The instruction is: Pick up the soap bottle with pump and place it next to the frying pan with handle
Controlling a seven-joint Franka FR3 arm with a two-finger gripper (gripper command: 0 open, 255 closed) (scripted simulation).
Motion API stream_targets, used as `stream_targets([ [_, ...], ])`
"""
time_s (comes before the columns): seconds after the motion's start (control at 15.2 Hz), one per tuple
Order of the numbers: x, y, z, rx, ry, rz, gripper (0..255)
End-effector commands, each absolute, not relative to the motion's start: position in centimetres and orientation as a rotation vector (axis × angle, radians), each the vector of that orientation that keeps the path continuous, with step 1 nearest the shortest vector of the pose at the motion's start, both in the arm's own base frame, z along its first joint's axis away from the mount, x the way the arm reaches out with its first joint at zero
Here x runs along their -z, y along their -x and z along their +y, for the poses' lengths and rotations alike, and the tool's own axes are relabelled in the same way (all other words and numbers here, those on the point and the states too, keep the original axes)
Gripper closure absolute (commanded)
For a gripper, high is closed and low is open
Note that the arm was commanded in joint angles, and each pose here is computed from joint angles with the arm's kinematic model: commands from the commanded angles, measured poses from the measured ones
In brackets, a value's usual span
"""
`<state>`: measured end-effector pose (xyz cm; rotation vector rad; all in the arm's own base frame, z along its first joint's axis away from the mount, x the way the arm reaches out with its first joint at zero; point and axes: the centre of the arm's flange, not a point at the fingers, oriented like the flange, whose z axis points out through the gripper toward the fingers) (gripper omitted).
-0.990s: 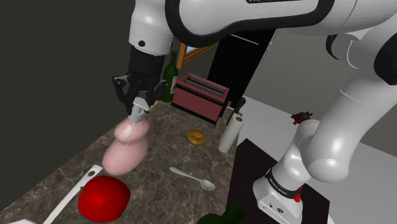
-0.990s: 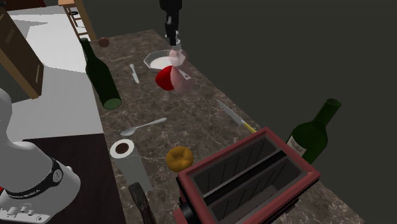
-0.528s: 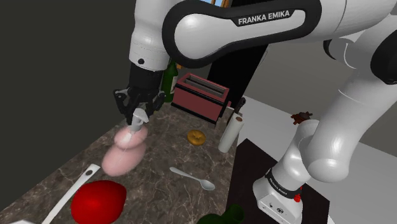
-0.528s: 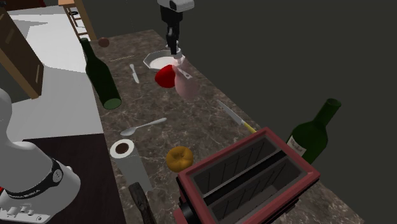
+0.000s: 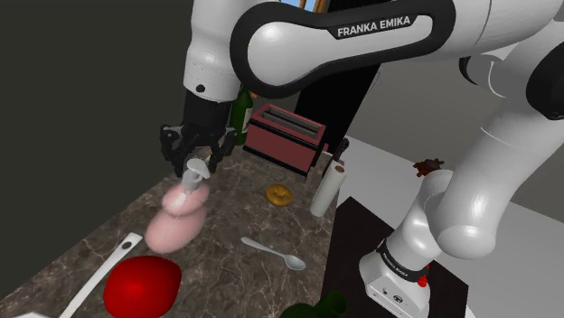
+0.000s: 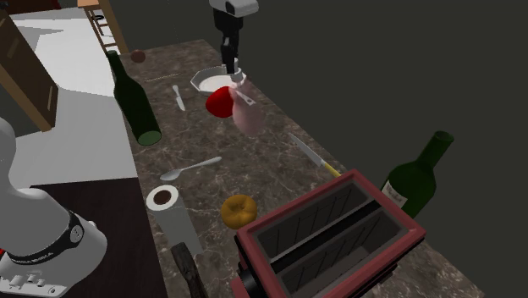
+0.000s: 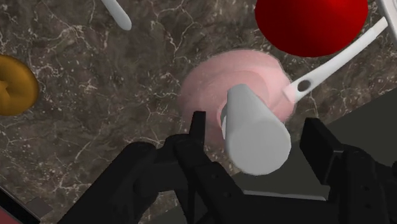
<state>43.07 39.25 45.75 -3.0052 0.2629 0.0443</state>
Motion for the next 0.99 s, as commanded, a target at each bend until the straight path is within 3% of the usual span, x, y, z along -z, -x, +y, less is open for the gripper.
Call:
stream_targets([
  [0.0,-45.8,-43.1,39.3,-0.043,3.005,0.263,0],
  [0.26,-45.8,-43.1,39.2,-0.043,3.005,0.263,0],
  [0.53,-50.7,-43.1,38.6,-0.043,3.005,0.263,0],
  [0.92,-50.7,-43.1,38.6,-0.043,3.005,0.263,0],
])
